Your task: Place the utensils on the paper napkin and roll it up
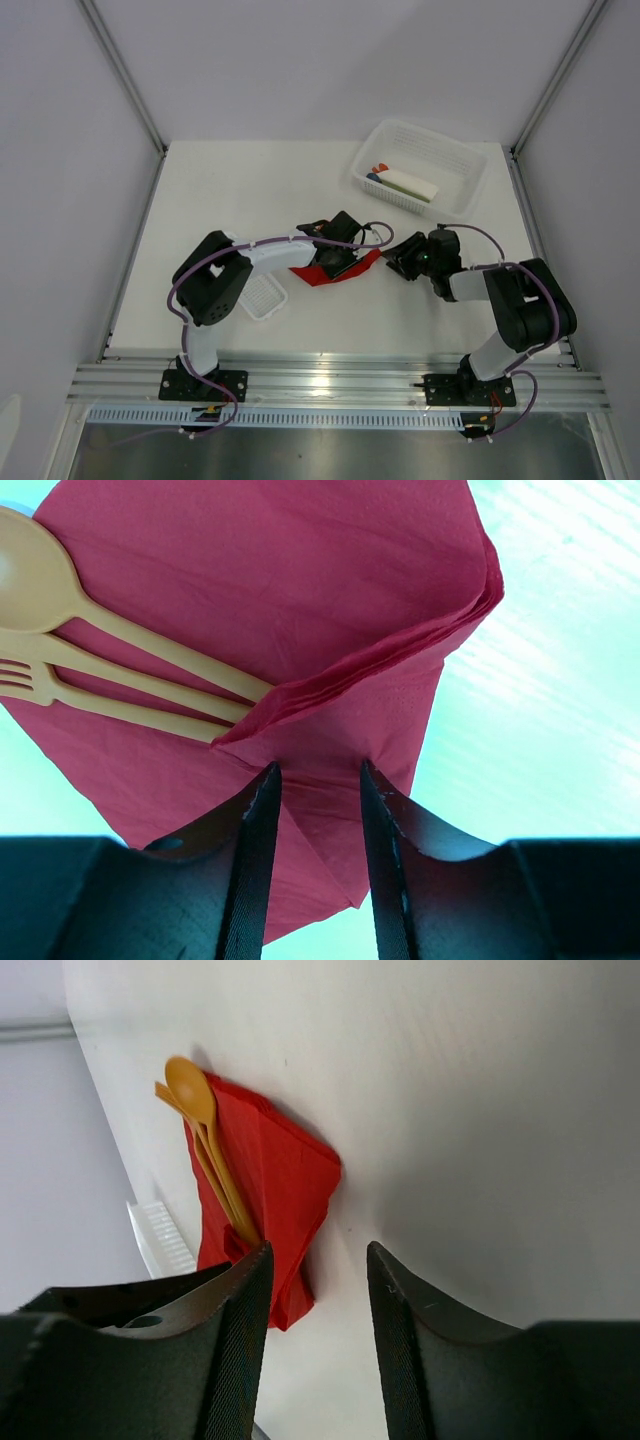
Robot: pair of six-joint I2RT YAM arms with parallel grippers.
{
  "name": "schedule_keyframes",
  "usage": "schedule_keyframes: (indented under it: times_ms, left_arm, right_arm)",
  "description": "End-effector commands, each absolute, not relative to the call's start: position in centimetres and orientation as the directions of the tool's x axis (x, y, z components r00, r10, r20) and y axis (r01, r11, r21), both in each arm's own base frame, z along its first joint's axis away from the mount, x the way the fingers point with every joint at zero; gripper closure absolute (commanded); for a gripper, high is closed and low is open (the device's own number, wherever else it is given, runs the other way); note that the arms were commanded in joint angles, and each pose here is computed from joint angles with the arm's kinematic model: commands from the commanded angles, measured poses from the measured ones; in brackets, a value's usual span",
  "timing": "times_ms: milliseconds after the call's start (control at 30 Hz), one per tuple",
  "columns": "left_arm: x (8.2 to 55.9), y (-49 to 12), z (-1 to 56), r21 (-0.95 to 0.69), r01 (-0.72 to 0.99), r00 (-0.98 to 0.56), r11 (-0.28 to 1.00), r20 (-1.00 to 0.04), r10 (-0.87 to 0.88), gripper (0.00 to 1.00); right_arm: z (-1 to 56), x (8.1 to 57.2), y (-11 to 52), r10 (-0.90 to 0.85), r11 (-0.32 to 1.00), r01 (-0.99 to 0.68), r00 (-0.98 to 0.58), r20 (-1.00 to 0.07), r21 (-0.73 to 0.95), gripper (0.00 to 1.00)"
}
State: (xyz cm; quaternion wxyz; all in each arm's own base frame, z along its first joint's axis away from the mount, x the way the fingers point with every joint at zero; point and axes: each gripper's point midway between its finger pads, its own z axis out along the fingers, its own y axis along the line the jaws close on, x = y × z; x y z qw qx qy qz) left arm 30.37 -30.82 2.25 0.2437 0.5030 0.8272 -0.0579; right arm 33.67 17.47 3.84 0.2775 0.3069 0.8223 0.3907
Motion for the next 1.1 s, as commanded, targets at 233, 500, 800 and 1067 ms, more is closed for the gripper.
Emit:
schedule_keyframes:
  times_ms: [233, 500, 800, 1067]
  left_arm:
    - [31.2, -30.9, 3.2, 0.172, 0.853, -0.369, 0.493, -0.470, 0.802, 0.56]
    - [31.2, -31.0, 3.2, 0.168, 0.852, -0.371, 0.495, -0.473, 0.799, 0.55]
    - [31.1, -30.9, 3.2, 0.166, 0.853, -0.372, 0.496, -0.472, 0.799, 0.55]
    - [31.2, -30.9, 3.1, 0.168, 0.853, -0.372, 0.495, -0.470, 0.800, 0.54]
  right_arm:
    - [3.9, 34.0, 21.3, 0.669, 0.498, 0.242, -0.718, -0.191, 0.832, 0.55]
    - [4.6, 31.8, 17.8, 0.641, 0.643, 0.238, -0.687, -0.342, 0.728, 0.69]
    - [5.6, 28.6, 21.9, 0.572, 0.624, 0.136, -0.750, -0.331, 0.770, 1.00]
    - [6.9, 29.8, 25.9, 0.553, 0.523, 0.034, -0.774, -0.308, 0.852, 1.00]
